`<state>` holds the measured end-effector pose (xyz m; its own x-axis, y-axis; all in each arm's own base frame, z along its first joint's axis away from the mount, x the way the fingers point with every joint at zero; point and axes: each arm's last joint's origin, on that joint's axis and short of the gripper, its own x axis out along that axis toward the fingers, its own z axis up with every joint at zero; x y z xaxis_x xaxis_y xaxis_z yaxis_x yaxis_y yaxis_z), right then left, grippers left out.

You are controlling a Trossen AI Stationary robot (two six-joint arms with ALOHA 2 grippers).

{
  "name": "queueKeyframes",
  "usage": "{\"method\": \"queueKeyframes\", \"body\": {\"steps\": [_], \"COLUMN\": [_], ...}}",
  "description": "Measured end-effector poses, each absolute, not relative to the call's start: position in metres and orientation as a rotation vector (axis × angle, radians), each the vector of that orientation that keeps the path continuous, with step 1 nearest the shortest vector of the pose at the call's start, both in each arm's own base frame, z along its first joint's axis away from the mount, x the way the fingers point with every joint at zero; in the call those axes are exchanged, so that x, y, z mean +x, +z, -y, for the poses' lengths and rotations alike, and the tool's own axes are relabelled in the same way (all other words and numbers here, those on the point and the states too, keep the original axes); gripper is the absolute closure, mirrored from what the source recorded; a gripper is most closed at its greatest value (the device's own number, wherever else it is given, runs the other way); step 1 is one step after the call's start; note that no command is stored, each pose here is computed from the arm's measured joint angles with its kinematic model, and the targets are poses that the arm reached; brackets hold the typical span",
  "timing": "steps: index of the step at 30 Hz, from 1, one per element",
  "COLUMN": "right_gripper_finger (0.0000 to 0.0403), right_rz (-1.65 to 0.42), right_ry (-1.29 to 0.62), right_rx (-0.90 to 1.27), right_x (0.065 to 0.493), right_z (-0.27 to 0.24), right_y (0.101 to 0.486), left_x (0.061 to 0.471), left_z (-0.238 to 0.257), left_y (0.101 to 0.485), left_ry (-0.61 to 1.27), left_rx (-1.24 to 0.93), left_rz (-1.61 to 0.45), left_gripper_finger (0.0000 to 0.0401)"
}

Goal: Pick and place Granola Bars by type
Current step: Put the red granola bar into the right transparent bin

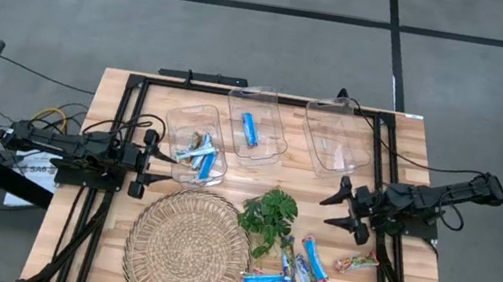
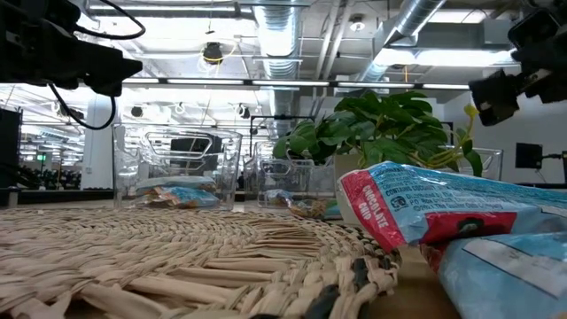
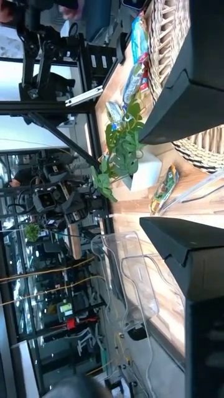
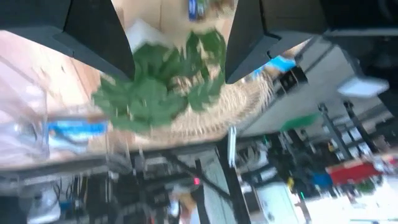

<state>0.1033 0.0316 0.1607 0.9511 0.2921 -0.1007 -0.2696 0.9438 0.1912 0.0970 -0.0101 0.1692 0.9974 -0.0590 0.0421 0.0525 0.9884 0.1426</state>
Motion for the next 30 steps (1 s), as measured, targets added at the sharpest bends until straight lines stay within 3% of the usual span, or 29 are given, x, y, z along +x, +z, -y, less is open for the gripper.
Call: {"method": "queueKeyframes", "body": {"steps": [9,17,24,30], "right_gripper_finger": [0.0159,0.0159,0.0159,0.0159], "right_rz": [-0.099,-0.136,-0.254,-0.568], "right_ry": [0.293,0.271,0.215,0.195], "right_rx": [0.207,0.482,0.515,0.466], "right_x": [0.103,0.104,0.115,0.129], "right_z": [-0.032,-0.032,-0.035,-0.043], "right_y": [0.165,0.166,0.186,0.209], "left_x": [0.097,0.097,0.097,0.097], "left_z": [0.010,0.010,0.010,0.010], "left_y": [0.169,0.169,0.169,0.169], "left_ry": [-0.056,-0.056,-0.056,-0.056], "left_rx": [0.137,0.138,0.139,0.132], "left_rz": [0.046,0.046,0.046,0.046], "left_gripper_finger": [0.0205,0.0205,0.0205,0.0205]}}
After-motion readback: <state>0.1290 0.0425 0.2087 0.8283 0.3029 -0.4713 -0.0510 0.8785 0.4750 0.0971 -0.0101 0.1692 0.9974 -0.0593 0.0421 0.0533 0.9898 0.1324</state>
